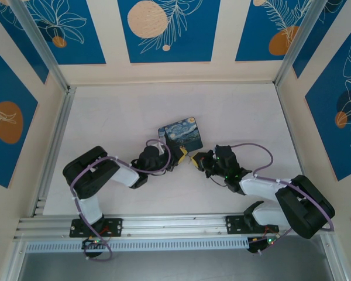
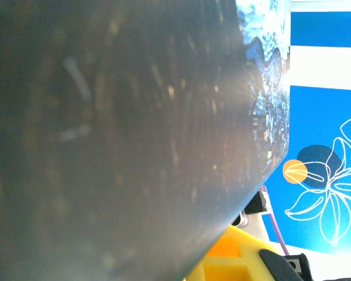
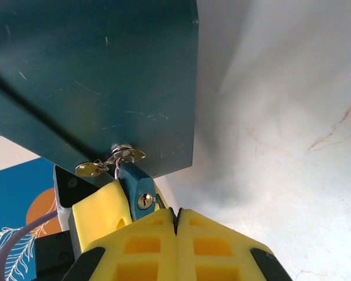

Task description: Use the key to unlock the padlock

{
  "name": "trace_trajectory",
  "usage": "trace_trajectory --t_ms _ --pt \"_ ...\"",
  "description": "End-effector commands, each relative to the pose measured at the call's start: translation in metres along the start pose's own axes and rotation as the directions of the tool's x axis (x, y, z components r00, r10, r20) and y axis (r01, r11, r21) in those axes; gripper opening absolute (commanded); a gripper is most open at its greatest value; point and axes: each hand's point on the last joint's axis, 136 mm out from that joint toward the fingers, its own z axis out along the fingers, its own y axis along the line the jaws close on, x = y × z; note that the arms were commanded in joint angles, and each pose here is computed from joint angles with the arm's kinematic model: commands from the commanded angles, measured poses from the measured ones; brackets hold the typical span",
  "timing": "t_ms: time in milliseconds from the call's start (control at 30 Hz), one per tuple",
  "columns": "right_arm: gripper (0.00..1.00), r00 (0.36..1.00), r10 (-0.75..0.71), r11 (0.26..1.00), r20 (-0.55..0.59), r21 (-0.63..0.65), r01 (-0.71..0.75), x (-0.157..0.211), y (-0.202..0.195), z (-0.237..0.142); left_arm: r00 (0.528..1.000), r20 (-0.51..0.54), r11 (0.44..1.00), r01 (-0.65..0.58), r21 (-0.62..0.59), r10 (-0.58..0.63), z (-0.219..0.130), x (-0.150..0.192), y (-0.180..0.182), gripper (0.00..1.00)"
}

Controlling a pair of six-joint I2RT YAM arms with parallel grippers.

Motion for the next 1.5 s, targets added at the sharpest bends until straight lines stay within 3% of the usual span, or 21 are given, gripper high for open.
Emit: trace_trajectory --t_ms 0,1467 --pt "0.00 1.000 -0.010 0.999 0.020 -0.039 0.011 -0.004 0.018 -0.004 1.000 0.005 0.997 -0.015 0.071 0.015 0.000 0.003 -0.018 0.00" --pt "0.00 1.000 -0.010 0.999 0.026 -0.043 0.011 -0.005 0.023 -0.006 1.000 -0.002 0.997 -0.018 0.070 0.019 0.005 0.003 -0.020 0.00"
